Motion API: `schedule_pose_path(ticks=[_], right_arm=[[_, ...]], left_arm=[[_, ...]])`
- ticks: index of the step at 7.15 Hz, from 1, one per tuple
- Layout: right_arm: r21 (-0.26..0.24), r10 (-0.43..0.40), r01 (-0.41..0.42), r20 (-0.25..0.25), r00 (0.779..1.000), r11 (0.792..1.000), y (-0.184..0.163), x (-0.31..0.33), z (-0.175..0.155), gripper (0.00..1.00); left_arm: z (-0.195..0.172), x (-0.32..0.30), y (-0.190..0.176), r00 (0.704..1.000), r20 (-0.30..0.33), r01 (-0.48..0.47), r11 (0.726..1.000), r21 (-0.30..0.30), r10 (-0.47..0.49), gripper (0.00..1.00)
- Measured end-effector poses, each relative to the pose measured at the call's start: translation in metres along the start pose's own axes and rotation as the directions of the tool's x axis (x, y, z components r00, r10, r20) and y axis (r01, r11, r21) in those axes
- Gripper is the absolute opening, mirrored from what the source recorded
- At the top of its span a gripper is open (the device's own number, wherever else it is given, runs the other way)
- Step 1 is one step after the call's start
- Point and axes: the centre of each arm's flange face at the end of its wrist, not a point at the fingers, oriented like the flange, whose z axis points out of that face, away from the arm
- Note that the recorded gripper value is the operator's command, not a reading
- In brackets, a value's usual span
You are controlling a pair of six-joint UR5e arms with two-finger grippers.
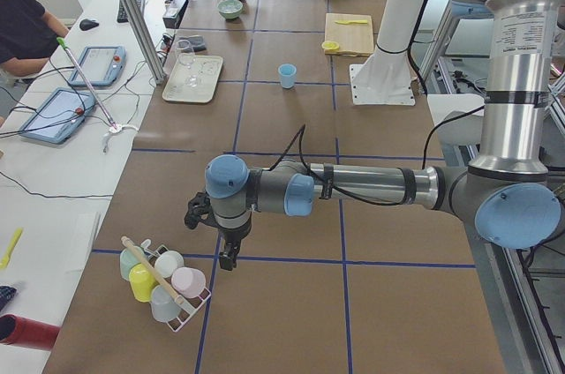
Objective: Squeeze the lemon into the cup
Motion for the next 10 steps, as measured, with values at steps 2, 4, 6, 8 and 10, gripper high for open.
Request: schedule_pose_path(ticks=[2, 4, 6, 8, 10], right_arm=[[0.002, -0.002, 0.002, 0.0, 1.0, 1.0, -0.0012, -0.0009, -0.0008, 1.0], [0.004, -0.005, 0.005, -0.001, 1.0, 1.0, -0.0025, -0.0022, -0.0021, 1.0], [0.005, -0.006, 0.006, -0.001, 1.0, 1.0, -0.003, -0.0028, -0.0025, 1.0], [0.006, -0.006, 0.006, -0.001, 1.0, 1.0, -0.0033, -0.003, -0.0028, 1.0], [0.006, -0.007, 0.007, -0.002, 1.0, 1.0, -0.0037, -0.0032, -0.003, 1.0]], left_arm=[[0.0005, -0.0004, 0.0001, 1.0, -0.001, 0.001, 1.0, -0.001, -0.001, 1.0], [0.0004, -0.0003, 0.0001, 0.999, -0.001, 0.041, 0.999, 0.001, -0.041, 1.0], [0.0005, -0.0003, 0.0, 0.997, -0.001, 0.071, 0.997, 0.004, -0.071, 1.0], [0.0013, 0.0008, 0.0002, 0.997, -0.019, 0.079, 0.997, 0.003, -0.079, 1.0], [0.0035, 0.0054, 0.0011, 0.992, -0.086, 0.088, 0.996, 0.0, -0.088, 1.0]])
